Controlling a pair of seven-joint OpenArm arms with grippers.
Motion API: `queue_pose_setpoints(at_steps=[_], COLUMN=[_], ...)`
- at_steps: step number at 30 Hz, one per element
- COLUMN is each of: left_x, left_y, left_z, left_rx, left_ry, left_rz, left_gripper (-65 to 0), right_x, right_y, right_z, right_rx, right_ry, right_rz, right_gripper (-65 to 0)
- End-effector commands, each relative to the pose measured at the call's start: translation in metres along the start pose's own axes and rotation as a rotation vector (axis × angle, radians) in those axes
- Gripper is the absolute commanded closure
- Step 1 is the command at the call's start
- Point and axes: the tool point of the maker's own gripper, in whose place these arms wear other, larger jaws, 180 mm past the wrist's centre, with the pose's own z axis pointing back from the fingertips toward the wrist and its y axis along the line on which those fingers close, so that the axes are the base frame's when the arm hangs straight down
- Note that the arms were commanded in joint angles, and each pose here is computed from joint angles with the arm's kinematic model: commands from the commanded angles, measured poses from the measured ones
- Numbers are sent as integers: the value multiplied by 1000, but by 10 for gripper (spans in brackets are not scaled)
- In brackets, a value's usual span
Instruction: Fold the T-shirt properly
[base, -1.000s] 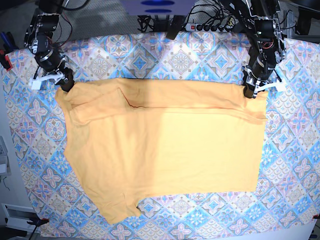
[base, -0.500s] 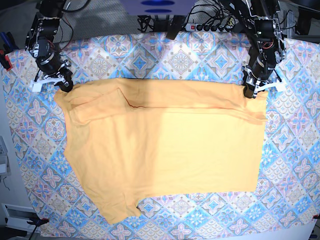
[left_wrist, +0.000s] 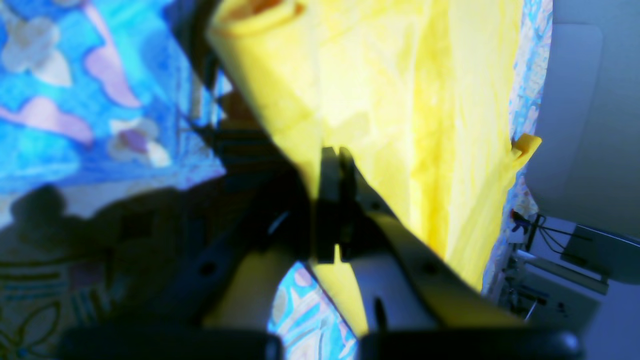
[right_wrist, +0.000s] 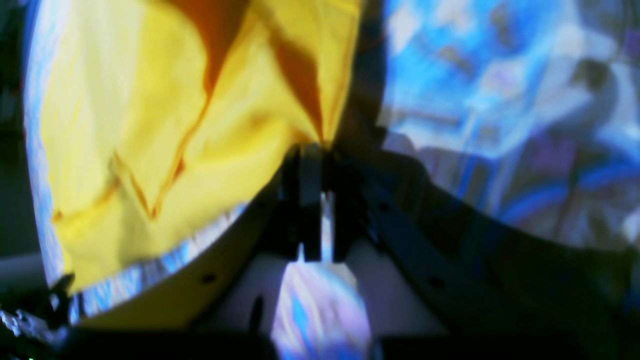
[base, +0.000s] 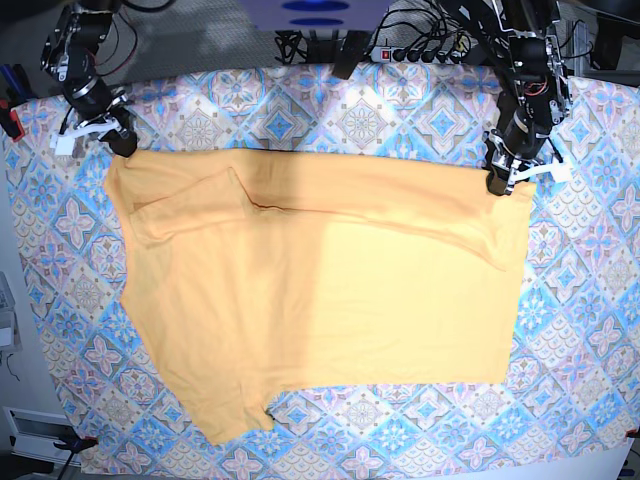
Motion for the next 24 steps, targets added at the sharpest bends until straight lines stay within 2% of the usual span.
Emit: queue_pose_setpoints(at_steps=[1, 5, 11, 17, 24], left_x=[-4, -4, -9, -23, -35], left_y=[9, 9, 18, 54, 70], left_z=[3, 3, 9, 29, 57], left_rx=[27, 27, 46, 120, 125], left_ry=[19, 20, 28, 59, 81], left_rz=[8, 9, 11, 13, -33], left_gripper=[0, 0, 0, 0, 0], right_x=[19, 23, 24, 15, 9], right_y=[6, 12, 13, 5, -11], right_z=[6, 15, 15, 20, 35], right_rx=[17, 21, 23, 4, -37], right_ry=[-44, -50, -53, -34, -17], right_rz=[41, 86, 89, 81, 70], right_gripper=[0, 0, 0, 0, 0])
